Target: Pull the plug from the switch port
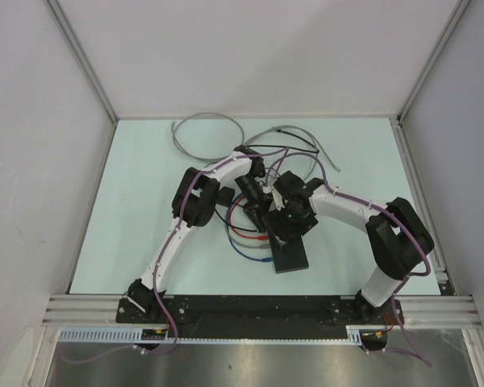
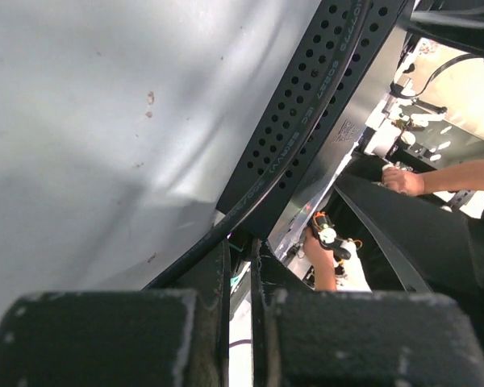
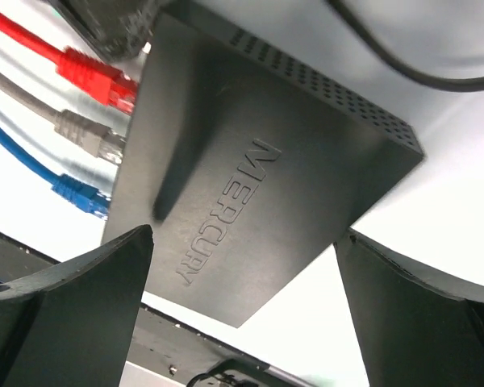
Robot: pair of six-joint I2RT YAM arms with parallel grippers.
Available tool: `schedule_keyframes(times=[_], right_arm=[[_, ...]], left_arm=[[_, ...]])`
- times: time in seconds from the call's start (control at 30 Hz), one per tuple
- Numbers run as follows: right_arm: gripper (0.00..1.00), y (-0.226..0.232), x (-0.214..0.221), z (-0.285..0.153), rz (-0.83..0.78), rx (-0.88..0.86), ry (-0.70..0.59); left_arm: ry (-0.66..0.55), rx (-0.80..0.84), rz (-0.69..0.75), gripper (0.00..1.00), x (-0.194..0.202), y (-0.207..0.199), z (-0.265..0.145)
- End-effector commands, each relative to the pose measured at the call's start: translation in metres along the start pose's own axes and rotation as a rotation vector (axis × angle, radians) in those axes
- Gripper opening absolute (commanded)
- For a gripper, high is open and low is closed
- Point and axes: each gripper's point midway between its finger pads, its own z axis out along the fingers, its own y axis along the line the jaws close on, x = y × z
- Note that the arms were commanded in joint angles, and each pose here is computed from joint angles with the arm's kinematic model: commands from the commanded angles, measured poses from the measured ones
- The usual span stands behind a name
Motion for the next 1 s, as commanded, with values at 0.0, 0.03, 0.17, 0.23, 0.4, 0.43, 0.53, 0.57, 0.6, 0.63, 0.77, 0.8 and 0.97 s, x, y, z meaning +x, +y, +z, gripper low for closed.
schedule_keyframes(times=[0.0,0.03,0.17,0.23,0.4,0.43,0.53,0.57,0.6,0.63,0.77,0.8,0.97], right_arm=[[1.0,0.027,-0.065,-0.036,-0.039,-0.034,-0.217],[1.0,0.04,-0.063,-0.037,-0.083,-0.053,-0.208],[1.0,0.048,-0.043,-0.027,-0.133,-0.008,-0.099],[1.0,0.045,-0.042,-0.025,-0.119,0.016,-0.093],[0.99,0.021,-0.041,-0.014,-0.129,0.171,-0.081],[0.98,0.02,-0.037,-0.013,-0.143,0.18,-0.066],[0.96,0.019,-0.021,-0.005,-0.174,0.199,-0.002],[0.93,0.02,-0.02,-0.002,-0.185,0.206,-0.001],[0.91,0.017,-0.016,0.002,-0.187,0.219,0.011],[0.89,0.015,-0.014,0.005,-0.189,0.229,0.014],[0.83,0.01,0.007,0.014,-0.191,0.221,0.088],[0.82,0.009,0.014,0.015,-0.186,0.222,0.109],[0.7,-0.004,0.026,0.022,-0.126,0.224,0.13]], left_arm=[[-0.027,-0.207,0.034,0.0,-0.027,0.072,0.033],[-0.023,-0.206,0.032,0.0,-0.026,0.074,0.035],[-0.014,-0.153,-0.005,0.0,-0.02,0.075,0.038],[-0.02,-0.131,-0.018,0.0,-0.018,0.076,0.036],[-0.051,-0.11,-0.046,0.0,-0.014,0.079,0.023],[-0.062,-0.119,-0.047,0.0,-0.015,0.08,0.02],[-0.058,-0.1,-0.059,0.0,-0.012,0.078,0.021],[-0.057,-0.093,-0.061,0.0,-0.011,0.076,0.021],[-0.063,-0.088,-0.055,0.0,-0.013,0.075,0.02],[-0.063,-0.095,-0.052,0.0,-0.012,0.074,0.02],[-0.078,-0.134,-0.025,0.0,-0.018,0.075,0.016],[-0.077,-0.144,-0.02,0.0,-0.018,0.075,0.016],[-0.036,-0.15,-0.012,0.0,-0.005,0.071,0.023]])
